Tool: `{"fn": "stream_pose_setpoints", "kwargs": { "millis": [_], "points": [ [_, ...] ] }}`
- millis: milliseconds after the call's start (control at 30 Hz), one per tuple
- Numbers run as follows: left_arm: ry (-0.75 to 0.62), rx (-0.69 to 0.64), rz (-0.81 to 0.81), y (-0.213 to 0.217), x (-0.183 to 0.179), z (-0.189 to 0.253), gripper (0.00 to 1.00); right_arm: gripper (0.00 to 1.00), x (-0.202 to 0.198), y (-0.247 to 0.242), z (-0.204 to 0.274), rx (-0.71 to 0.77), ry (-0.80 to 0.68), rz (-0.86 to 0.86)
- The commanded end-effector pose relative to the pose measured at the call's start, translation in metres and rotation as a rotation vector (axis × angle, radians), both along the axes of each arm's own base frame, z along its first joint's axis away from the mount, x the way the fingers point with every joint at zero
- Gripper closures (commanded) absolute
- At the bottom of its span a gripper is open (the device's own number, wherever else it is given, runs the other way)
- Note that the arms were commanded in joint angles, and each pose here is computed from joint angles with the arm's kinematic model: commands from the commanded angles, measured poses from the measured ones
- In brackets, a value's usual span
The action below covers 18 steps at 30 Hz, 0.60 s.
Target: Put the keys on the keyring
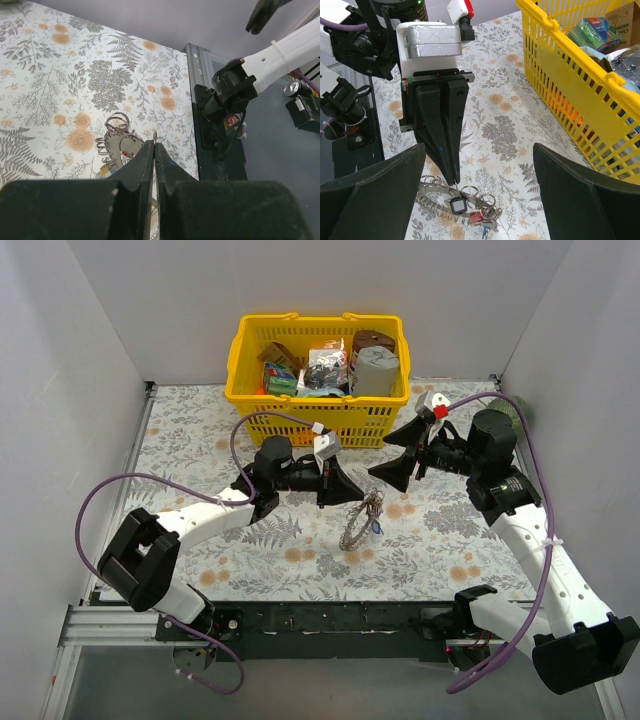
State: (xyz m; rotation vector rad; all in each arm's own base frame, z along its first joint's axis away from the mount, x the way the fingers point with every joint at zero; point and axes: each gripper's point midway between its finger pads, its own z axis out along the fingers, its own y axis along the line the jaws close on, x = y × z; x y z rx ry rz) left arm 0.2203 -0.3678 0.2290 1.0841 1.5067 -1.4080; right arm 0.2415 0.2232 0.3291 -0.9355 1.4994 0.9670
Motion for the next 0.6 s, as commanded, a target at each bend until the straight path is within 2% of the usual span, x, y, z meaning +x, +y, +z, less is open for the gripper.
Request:
{"fn": "stream_pose_setpoints", "kwargs": {
  "millis": [0,200,333,567],
  "points": [
    [-0.042,-0.111,-0.011,-0.003,-0.004,0.023,1.00,0.05,-0.001,-0.002,0.005,0.014,-0.026,-0.008],
    [0.094,-0.020,0.010,0.003,-0.010,-0.052,1.00,0.04,-0.001,-0.003,0.003,0.014,-0.020,-0.007],
    [0.149,0.017,0.045,0.007,-0.010,-0.085,1.00,0.05,-0.001,-0.003,0.001,0.014,-0.015,-0.007],
    [0.181,0.067,0.091,0.012,-0.007,-0.106,1.00,0.05,-0.002,-0.004,-0.002,0.011,-0.005,-0.007]
  ]
}}
